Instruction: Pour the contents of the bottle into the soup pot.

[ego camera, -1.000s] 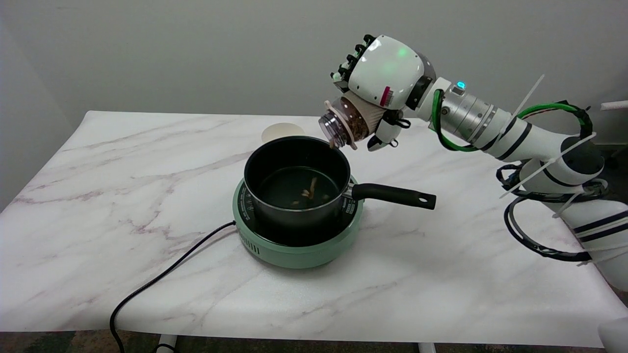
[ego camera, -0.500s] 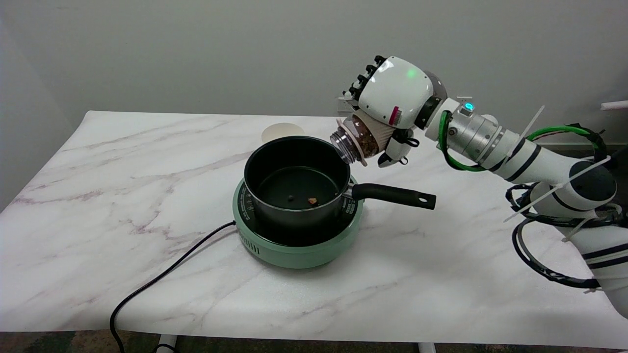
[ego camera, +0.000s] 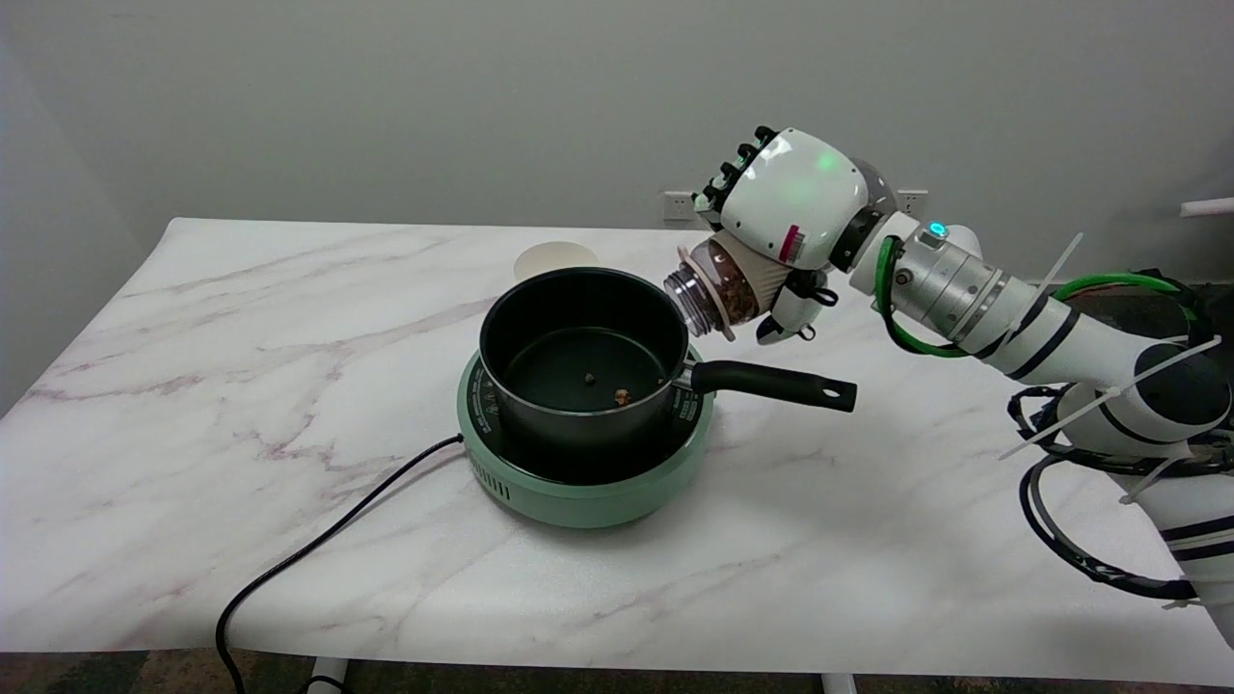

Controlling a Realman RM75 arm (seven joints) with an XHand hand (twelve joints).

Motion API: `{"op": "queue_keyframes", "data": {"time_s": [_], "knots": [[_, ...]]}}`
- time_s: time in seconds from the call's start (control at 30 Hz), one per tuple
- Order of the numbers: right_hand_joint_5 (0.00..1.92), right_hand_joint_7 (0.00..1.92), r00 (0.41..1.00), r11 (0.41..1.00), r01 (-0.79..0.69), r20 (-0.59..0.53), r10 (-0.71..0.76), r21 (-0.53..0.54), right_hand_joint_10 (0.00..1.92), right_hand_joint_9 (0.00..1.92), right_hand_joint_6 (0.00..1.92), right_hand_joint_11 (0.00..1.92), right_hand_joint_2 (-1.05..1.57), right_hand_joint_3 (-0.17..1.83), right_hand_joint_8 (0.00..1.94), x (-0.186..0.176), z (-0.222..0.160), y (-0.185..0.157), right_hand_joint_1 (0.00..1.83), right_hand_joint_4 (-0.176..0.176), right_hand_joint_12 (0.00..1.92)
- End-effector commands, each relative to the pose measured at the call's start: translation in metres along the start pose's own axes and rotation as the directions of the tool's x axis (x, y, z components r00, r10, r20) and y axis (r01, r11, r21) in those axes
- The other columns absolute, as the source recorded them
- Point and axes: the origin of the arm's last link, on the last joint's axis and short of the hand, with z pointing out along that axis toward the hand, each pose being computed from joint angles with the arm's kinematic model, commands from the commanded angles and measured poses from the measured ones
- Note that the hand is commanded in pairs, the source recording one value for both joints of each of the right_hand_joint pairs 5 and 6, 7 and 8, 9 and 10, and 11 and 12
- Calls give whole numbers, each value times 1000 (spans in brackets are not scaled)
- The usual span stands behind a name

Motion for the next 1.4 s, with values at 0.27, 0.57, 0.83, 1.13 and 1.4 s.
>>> {"op": "queue_keyframes", "data": {"time_s": [0.27,0.57,0.83,1.13,1.4], "knots": [[1920,1717,1000,999,9,-21,-10,-39,1674,1674,1920,1388,1571,424,1717,9,4,9,1100,0,1388],[1920,1704,999,1000,9,-46,-10,-30,1669,1669,1920,1384,1571,426,1704,15,13,11,1098,0,1384],[1905,1694,994,997,71,-91,-67,41,1660,1660,1905,1379,1542,428,1694,36,32,4,1112,0,1379],[1894,1685,997,999,32,-68,-33,-9,1646,1646,1894,1364,1519,442,1685,18,39,22,1121,0,1364],[1878,1674,995,999,38,-90,-36,19,1637,1637,1878,1358,1491,446,1674,23,51,19,1130,0,1358]]}}
